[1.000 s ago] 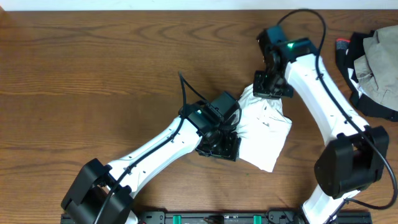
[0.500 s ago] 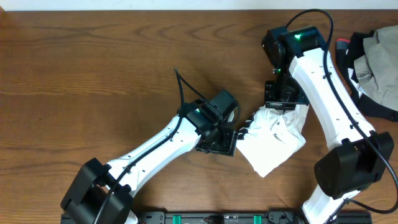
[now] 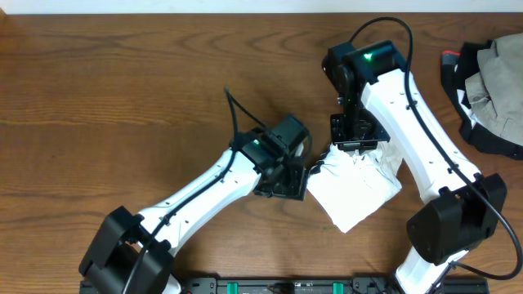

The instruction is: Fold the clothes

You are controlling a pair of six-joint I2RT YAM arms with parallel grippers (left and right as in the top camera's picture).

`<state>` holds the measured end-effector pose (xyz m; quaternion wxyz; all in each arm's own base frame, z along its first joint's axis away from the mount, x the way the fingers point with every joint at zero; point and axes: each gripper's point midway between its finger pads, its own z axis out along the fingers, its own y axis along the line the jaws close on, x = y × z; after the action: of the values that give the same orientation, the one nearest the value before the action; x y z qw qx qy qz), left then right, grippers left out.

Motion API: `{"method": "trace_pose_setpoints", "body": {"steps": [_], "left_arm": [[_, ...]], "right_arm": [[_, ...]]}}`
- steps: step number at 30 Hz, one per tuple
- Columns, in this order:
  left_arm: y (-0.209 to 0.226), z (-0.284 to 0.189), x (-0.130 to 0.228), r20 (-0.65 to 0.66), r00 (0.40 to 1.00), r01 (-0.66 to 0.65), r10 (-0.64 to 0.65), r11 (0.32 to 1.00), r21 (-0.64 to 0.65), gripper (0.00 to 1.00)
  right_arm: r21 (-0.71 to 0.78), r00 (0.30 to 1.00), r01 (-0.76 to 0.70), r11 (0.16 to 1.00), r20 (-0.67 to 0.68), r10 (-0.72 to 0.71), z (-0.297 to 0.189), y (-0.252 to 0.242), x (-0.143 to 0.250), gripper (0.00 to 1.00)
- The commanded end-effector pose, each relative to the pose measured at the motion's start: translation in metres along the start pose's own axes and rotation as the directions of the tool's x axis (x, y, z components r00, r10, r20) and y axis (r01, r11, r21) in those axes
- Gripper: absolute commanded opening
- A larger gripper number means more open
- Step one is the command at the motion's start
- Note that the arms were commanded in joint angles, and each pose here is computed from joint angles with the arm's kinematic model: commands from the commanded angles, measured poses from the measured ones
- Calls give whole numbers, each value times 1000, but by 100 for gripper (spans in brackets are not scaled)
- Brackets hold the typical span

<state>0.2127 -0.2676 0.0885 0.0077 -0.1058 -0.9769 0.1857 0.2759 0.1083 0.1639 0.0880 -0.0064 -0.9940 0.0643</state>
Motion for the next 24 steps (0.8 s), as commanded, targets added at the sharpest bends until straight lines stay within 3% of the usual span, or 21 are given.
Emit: {"method": "trace_pose_setpoints", "body": {"steps": [1, 6, 9, 16, 22, 24], "left_arm": [[14, -6, -8, 21, 999, 45, -45, 999, -16, 68], [34, -13, -21, 43, 992, 118, -117, 993, -19, 67], [45, -17, -27, 55, 987, 150, -149, 989, -19, 68], [59, -22, -31, 57, 982, 180, -179, 983, -27, 68], [60, -22, -30, 56, 982, 181, -179, 983, -29, 68], [60, -22, -30, 56, 982, 181, -179, 983, -29, 68]], "right_arm": [[3, 1000, 23, 1000, 1, -23, 0, 3, 3, 21], [17, 999, 26, 1000, -21, -25, 6, 1, 6, 15], [45, 996, 34, 998, -86, -30, 23, -3, 17, 29], [-39, 979, 34, 999, -197, -41, 73, 17, 36, 23], [-53, 968, 71, 996, -236, -82, 102, 31, 53, 43], [-48, 966, 82, 995, -240, -91, 108, 34, 57, 54]]}}
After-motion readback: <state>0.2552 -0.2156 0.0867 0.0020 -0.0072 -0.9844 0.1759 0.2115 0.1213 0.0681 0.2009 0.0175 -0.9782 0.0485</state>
